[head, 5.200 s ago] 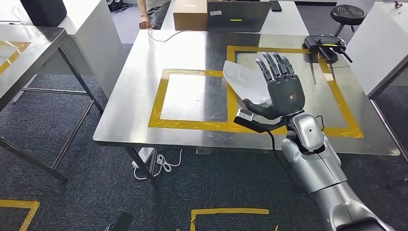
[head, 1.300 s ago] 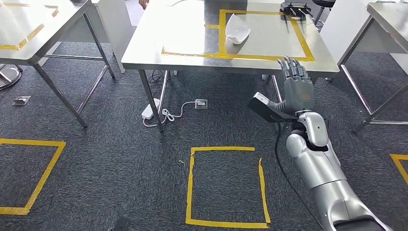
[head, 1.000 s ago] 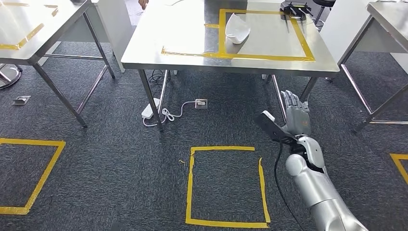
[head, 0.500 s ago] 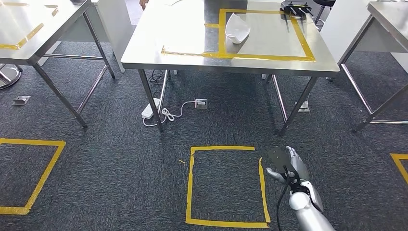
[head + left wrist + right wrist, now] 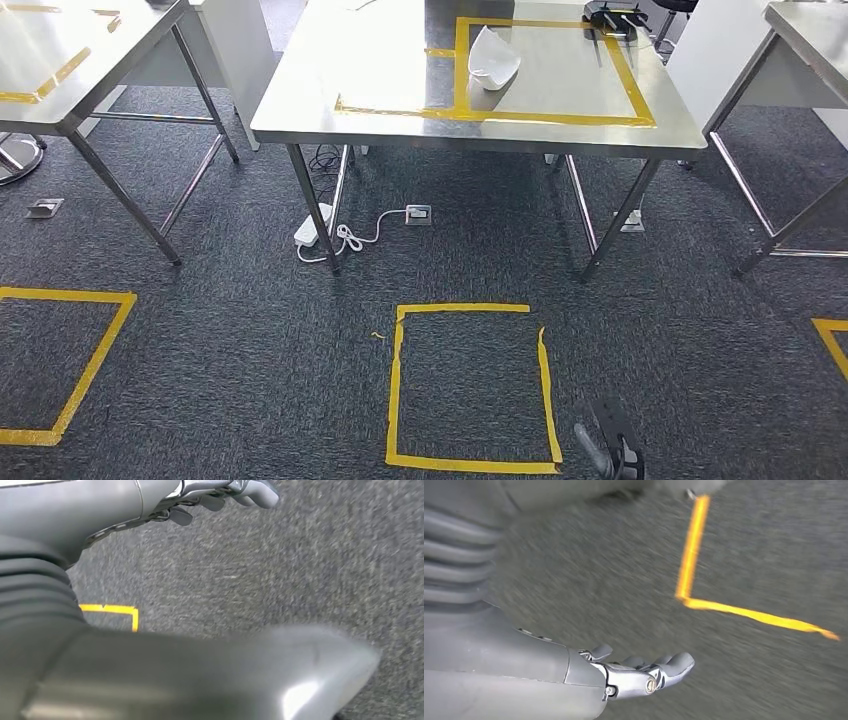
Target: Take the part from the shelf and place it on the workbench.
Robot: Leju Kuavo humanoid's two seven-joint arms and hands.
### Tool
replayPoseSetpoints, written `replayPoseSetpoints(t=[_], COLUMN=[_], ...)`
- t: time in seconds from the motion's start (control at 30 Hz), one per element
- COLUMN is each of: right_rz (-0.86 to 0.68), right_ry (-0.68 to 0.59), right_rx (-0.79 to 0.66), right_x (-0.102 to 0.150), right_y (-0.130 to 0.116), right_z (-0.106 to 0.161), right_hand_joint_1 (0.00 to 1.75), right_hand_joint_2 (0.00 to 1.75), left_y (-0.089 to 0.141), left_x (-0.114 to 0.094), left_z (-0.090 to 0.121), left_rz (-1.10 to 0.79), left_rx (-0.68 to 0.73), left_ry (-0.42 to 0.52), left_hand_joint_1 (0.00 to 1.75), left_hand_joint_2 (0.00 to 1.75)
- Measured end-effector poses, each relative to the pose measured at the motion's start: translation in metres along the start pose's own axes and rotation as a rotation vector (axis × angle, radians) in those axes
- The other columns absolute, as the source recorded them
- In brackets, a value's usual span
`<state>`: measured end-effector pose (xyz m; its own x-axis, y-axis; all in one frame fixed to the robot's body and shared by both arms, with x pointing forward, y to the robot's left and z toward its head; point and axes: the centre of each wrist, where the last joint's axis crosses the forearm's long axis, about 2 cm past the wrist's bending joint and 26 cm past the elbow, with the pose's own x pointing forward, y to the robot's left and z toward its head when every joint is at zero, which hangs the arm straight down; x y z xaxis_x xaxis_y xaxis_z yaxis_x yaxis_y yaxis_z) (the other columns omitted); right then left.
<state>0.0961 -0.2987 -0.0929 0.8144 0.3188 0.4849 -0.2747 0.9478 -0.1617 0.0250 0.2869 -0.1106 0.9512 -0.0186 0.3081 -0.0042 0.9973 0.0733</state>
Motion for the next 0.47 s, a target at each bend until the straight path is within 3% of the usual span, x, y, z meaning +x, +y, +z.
replayPoseSetpoints(t=[0.23,0.47], right_rz=[-0.196,-0.282], right_ry=[0.169,0.265], right_rx=[0.037,0.051], right_x=[-0.052,-0.082], right_y=[0.019,0.032], right_z=[0.019,0.033], right_hand_joint_1=[0.0,0.0], right_hand_joint_2=[0.0,0.0], left_y=[0.001,0.002], left_x=[-0.014,-0.013], left_z=[0.004,0.004], left_rz=[0.051,0.066], left_rx=[-0.043,-0.064], left_ry=[0.049,0.05], left_hand_joint_1=[0.0,0.0], left_hand_joint_2=[0.0,0.0])
